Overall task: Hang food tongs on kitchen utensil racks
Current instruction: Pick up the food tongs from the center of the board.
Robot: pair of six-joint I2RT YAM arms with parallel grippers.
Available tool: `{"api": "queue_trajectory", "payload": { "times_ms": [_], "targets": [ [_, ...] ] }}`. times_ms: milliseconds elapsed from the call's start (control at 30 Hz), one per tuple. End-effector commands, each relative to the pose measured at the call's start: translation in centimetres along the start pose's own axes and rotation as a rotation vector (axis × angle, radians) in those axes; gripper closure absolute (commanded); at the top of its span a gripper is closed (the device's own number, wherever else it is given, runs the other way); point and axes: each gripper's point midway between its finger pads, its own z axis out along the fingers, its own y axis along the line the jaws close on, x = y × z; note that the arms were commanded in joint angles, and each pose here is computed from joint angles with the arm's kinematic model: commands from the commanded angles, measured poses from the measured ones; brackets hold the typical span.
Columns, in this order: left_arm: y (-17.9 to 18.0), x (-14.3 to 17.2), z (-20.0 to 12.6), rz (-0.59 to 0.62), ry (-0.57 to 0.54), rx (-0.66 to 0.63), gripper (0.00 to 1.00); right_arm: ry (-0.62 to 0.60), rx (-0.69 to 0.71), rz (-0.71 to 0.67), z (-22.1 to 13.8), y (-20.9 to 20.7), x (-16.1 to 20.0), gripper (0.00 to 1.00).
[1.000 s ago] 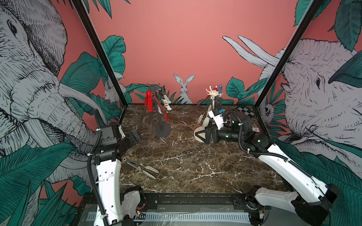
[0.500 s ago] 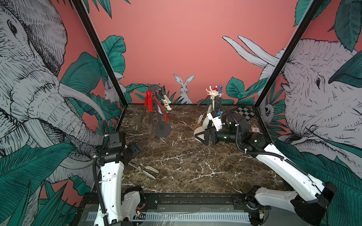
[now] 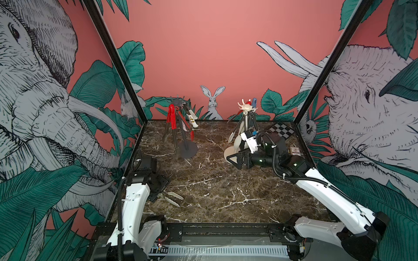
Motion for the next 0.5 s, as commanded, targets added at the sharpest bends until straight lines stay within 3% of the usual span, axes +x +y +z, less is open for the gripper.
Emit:
{"api": "queue_trajectory", "payload": {
  "times_ms": [0, 467],
  "targets": [
    [1.6, 0.4, 0.2, -0.054, -0.009, -0.063, 0.23, -0.045, -0.003, -0.01, -0.5, 0.0, -0.8, 0.01],
    [2.6, -0.2, 3.2, -0.08, -0.007, -0.161, 0.45, -0.045, -0.013, 0.002, -0.4, -0.2, -1.0, 0.01]
  ]
}}
